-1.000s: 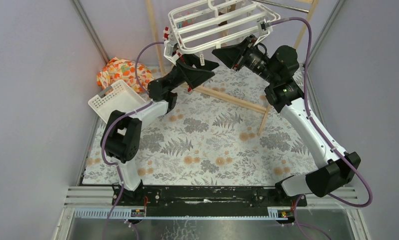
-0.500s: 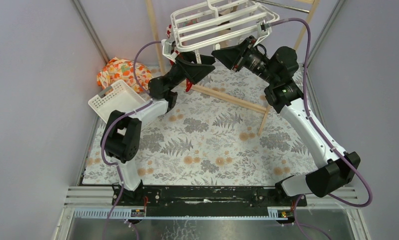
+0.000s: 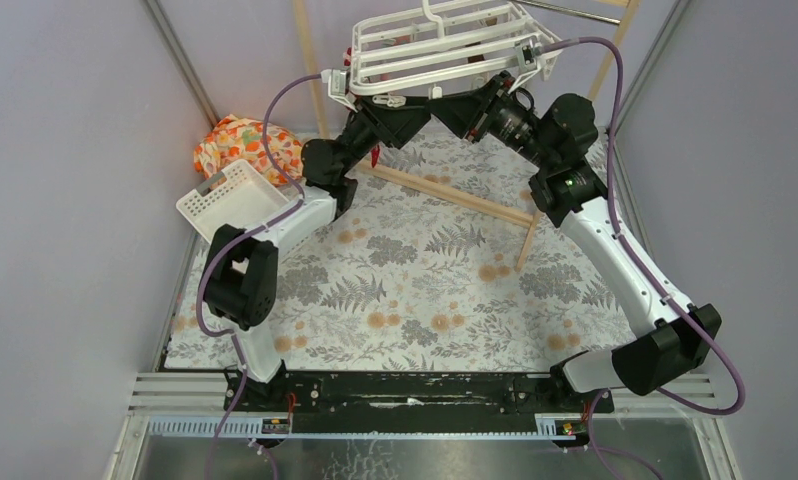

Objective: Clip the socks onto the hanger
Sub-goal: Open the clamp at the hanger.

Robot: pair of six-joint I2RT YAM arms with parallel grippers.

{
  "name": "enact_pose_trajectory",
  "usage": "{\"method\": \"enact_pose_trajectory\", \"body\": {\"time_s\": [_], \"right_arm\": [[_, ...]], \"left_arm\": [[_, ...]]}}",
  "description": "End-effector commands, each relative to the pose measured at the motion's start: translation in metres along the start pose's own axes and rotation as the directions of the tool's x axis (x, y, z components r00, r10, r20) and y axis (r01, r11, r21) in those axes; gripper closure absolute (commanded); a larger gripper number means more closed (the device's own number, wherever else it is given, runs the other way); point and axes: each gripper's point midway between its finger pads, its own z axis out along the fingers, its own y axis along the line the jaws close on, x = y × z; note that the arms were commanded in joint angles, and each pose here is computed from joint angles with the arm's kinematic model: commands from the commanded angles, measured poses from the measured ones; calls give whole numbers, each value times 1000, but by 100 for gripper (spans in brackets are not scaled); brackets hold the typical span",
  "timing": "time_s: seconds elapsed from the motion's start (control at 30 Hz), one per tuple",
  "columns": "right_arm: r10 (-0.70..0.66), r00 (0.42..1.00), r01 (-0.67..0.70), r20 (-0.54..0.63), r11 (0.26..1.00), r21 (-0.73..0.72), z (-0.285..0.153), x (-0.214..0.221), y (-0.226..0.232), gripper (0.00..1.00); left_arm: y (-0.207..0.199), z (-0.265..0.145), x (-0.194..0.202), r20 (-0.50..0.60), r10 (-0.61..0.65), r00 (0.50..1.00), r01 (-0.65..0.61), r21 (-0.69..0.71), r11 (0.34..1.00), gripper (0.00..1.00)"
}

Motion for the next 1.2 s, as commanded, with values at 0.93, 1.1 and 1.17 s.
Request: {"method": "enact_pose_trajectory", "body": {"time_s": [0.93, 1.1, 1.17], "right_arm": [[-52, 997, 50, 63, 998, 38, 4, -11, -8, 100], [-50, 997, 48, 61, 998, 30, 6, -12, -8, 100], [-46, 997, 45, 61, 999, 28, 6, -12, -7, 100]], "left_arm": [[-58, -5, -2, -15, -66, 998, 67, 118, 991, 19], [-52, 2, 1, -6, 9, 1000, -8, 49, 999, 22], [-50, 5, -1, 6, 40, 999, -40, 32, 999, 23]]}}
